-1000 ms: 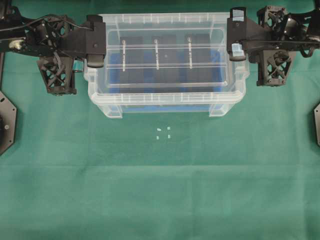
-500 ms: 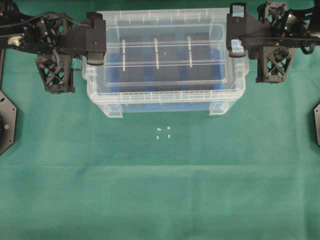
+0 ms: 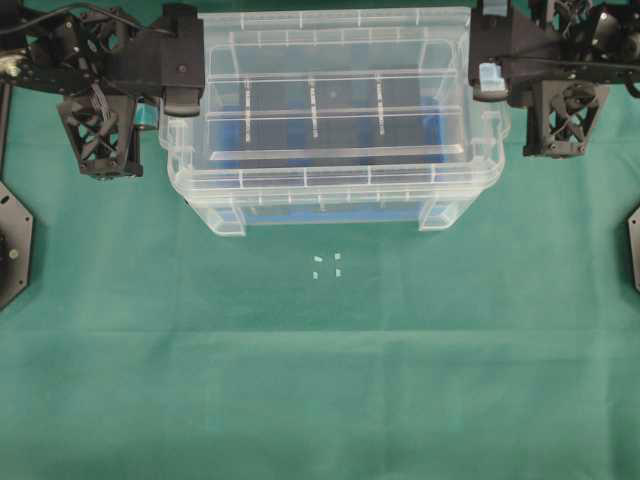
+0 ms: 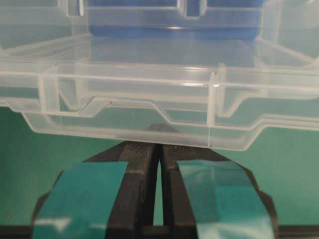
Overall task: Clamp the lid of the box with both arms, then lift and open it.
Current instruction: 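Lift the clamped lid up off the box with both grippers, then carry the lid toward the front of the table with both grippers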
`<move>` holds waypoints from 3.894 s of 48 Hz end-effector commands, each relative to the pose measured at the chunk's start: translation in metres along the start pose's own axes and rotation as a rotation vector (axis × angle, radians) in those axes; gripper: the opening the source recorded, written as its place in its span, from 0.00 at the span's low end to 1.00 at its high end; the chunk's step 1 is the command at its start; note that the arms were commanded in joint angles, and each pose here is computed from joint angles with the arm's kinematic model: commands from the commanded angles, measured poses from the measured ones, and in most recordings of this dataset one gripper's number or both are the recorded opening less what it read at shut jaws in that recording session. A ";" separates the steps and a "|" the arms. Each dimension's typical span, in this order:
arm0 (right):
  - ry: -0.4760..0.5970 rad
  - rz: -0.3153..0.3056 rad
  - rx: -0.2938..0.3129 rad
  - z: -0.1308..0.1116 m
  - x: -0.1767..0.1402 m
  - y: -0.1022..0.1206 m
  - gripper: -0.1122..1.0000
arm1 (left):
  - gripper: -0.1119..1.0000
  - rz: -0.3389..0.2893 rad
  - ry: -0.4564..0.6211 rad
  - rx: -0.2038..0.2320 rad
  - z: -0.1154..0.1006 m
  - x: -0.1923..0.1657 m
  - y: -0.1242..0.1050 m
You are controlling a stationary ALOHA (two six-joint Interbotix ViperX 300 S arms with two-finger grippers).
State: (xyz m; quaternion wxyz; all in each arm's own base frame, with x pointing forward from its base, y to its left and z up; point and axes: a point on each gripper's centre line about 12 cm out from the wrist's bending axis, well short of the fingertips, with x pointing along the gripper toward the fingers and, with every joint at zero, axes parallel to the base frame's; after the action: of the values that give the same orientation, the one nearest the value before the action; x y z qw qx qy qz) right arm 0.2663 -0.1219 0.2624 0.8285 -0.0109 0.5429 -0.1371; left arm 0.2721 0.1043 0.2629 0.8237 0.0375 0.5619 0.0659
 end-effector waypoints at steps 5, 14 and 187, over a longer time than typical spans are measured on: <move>-0.075 -0.007 0.008 0.018 -0.024 -0.001 0.10 | 0.11 0.016 -0.081 0.005 0.018 -0.027 0.000; -0.074 -0.005 0.005 0.019 -0.027 0.000 0.10 | 0.11 0.013 -0.074 0.004 0.017 -0.027 0.000; -0.071 0.087 -0.144 0.023 -0.034 0.234 0.10 | 0.11 -0.169 -0.090 0.056 0.045 -0.006 -0.211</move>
State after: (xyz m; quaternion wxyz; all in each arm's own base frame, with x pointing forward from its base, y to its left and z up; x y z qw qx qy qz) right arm 0.3009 0.1042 0.2435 0.7990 -0.0789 0.5908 -0.0789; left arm 0.3003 -0.1070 0.2382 0.7973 0.0226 0.6030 -0.0157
